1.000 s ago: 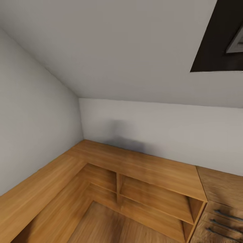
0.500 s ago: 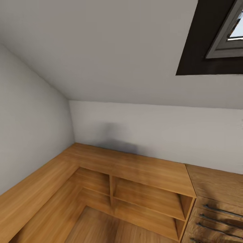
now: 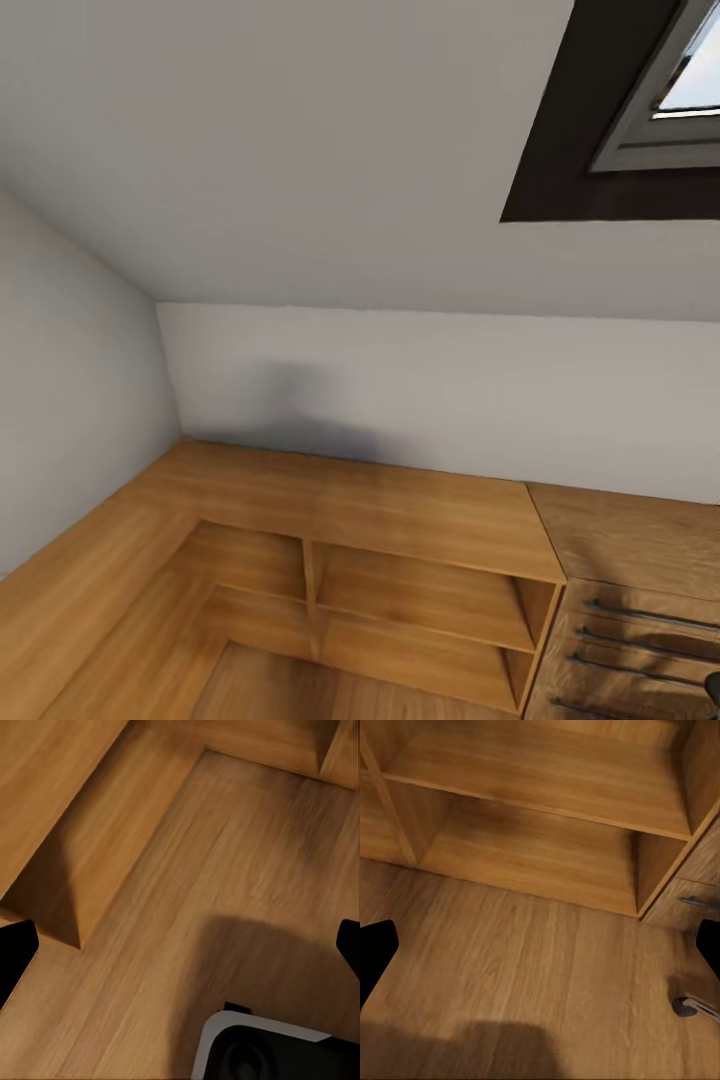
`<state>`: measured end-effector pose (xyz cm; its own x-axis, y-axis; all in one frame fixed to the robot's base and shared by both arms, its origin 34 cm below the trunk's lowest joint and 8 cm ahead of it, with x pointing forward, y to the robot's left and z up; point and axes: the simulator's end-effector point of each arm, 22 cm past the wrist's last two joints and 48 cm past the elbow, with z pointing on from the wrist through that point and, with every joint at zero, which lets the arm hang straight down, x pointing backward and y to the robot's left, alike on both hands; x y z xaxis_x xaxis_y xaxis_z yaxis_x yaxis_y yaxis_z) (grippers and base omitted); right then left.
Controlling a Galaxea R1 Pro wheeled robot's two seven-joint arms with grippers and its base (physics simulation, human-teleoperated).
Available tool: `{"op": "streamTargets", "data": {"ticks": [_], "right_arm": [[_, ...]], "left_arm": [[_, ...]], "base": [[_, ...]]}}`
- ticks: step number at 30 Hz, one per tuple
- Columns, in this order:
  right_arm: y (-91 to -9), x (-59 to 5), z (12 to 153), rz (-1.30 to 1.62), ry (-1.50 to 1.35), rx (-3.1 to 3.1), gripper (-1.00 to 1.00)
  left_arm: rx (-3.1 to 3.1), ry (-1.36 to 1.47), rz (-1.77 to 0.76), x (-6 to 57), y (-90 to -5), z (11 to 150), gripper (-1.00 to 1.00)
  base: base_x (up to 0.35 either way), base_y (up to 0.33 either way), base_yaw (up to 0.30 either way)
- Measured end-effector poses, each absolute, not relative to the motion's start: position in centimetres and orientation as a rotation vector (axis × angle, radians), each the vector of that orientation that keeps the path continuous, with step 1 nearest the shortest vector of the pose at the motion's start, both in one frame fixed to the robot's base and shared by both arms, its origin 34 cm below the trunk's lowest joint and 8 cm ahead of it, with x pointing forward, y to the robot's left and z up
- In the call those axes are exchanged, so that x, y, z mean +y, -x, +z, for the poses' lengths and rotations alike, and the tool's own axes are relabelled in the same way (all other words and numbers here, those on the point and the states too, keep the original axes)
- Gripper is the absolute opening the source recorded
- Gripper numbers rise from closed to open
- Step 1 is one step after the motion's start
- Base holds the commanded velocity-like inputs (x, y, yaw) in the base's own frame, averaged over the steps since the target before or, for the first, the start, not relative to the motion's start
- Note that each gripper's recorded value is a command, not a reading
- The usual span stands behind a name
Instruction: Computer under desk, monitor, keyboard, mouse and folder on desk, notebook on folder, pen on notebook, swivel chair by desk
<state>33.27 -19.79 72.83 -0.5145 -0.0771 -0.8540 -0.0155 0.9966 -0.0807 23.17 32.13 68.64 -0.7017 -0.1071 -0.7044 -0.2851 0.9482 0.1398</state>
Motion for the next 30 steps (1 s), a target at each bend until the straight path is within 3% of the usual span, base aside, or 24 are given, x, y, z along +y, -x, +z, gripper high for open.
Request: {"op": "streamTargets", "data": {"ticks": [6, 30], "right_arm": [[-33.12, -19.89, 72.68, -0.079, 0.060, 2.117, 1.00], [-32.61, -20.10, 72.29, -0.081, 0.061, 2.134, 1.00]], "left_arm": [[2.351, 0.275, 0.309, 32.14, -23.00, 68.57, 1.00], [2.371, 0.277, 0.316, 32.21, -22.32, 68.34, 1.00]], "base": [[0.173, 0.182, -0.266], [0.036, 0.019, -0.266]]}}
